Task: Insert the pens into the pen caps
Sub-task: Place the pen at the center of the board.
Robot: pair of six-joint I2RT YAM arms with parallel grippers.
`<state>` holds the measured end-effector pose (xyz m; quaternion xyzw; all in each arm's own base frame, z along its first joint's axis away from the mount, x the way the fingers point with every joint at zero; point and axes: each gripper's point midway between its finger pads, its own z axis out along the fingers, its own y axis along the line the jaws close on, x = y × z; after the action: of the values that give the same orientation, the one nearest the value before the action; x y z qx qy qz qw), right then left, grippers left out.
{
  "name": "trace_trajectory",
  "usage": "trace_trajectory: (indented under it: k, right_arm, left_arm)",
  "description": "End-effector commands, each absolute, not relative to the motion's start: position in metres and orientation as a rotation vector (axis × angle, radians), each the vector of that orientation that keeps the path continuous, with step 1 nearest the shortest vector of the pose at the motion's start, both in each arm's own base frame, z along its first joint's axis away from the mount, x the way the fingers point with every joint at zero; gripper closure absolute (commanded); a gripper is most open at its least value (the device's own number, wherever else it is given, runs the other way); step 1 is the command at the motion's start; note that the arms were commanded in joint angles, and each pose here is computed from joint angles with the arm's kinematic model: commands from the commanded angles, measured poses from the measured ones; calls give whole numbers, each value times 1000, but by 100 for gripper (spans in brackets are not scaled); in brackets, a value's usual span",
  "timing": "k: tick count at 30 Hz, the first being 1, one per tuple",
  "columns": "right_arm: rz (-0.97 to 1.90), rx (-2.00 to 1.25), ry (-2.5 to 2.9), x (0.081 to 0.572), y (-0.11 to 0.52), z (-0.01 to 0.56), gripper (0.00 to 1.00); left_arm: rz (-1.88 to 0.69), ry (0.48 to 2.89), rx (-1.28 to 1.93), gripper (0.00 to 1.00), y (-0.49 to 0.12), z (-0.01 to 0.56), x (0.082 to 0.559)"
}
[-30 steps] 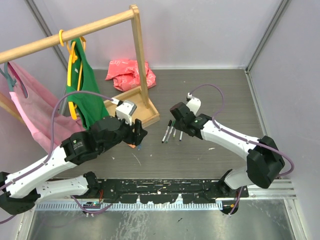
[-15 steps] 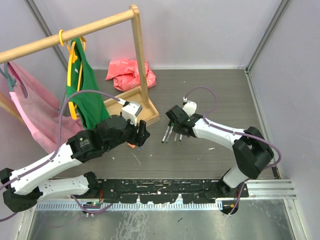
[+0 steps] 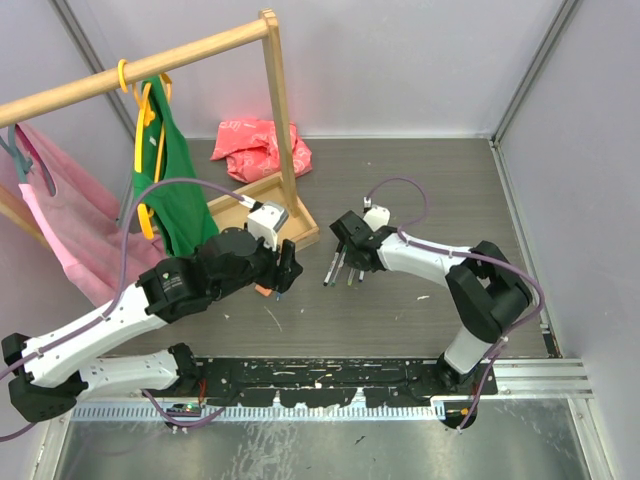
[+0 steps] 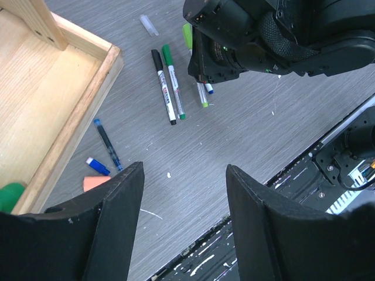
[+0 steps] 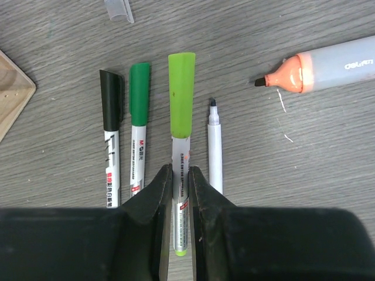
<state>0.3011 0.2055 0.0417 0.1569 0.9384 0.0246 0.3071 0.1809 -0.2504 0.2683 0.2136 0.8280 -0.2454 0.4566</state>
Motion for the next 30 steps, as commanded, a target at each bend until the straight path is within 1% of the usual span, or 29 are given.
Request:
trace_trajectory:
  k: [1, 13, 20, 30]
  right_arm:
    - [185, 448, 2437, 319, 226, 57, 100]
    - [196, 535, 2477, 312, 225, 38, 100]
    - [178, 555, 2484, 310, 223, 32, 94]
    - [147, 568, 2497, 304, 216, 24, 90]
  left_arm:
    - [-660, 1985, 486, 40, -252, 296, 181]
    - [-660, 1986, 492, 41, -255, 297, 182]
    - [-653, 1985, 489, 41, -253, 296, 183]
    - [-660, 1984, 500, 41, -257, 297, 183]
